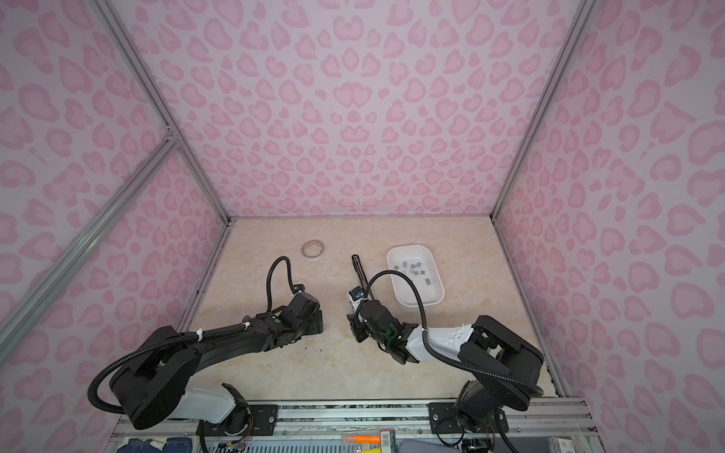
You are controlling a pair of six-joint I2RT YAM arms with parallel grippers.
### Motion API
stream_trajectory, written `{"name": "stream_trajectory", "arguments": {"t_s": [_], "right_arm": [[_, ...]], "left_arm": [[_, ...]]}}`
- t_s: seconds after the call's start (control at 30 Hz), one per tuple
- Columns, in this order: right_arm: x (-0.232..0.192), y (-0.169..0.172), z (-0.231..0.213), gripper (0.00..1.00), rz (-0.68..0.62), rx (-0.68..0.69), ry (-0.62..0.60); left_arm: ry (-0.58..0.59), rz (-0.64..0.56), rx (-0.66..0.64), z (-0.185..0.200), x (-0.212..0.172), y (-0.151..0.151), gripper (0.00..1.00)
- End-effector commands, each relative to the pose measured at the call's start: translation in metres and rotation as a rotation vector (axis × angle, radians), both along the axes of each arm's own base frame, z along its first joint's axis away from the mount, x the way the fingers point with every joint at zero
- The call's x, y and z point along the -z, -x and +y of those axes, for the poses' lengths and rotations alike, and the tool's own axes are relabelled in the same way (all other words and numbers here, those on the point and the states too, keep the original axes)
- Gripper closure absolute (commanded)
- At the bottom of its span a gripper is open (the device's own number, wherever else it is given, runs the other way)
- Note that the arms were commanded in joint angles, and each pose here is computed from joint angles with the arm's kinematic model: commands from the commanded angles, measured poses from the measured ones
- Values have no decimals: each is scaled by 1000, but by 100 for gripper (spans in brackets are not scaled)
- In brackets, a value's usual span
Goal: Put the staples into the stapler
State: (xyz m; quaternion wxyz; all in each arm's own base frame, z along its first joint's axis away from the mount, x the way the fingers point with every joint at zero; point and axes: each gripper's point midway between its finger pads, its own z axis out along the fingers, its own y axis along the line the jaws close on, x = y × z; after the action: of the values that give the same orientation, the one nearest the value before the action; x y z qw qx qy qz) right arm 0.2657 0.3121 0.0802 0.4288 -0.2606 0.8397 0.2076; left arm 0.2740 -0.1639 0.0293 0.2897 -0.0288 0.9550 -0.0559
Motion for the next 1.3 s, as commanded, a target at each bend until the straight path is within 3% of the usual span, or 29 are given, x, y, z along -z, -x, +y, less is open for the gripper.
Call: {"name": "stream_trajectory", "arguments": {"t_s": [0.0, 0.2, 0.4, 0.53, 0.77, 0.83, 1.07, 1.27], "right_arm": [[-2, -2, 3, 63, -13, -2, -8], [1, -3, 3, 63, -8, -1, 0], [-2, -1, 3, 64, -6, -7, -11], [-13, 23, 26, 64, -21, -189, -76], [8, 48, 93, 54, -26, -345, -46], [17, 44, 105, 52, -9, -352, -41], [50, 22, 139, 45, 3, -362, 28], [75, 2, 154, 45, 27, -323, 83]], "left_arm": [[86, -37, 60, -23, -10, -8, 22], [113, -78, 134, -35, -25, -9, 24], [36, -215, 117, -8, -67, -10, 18], [-5, -299, 32, 24, -95, -9, 10], [143, -435, -128, 82, -147, -12, 1], [133, -484, -166, 97, -157, -8, 4], [103, -622, -192, 119, -176, 12, 4], [97, -687, -155, 121, -178, 21, 4]]}}
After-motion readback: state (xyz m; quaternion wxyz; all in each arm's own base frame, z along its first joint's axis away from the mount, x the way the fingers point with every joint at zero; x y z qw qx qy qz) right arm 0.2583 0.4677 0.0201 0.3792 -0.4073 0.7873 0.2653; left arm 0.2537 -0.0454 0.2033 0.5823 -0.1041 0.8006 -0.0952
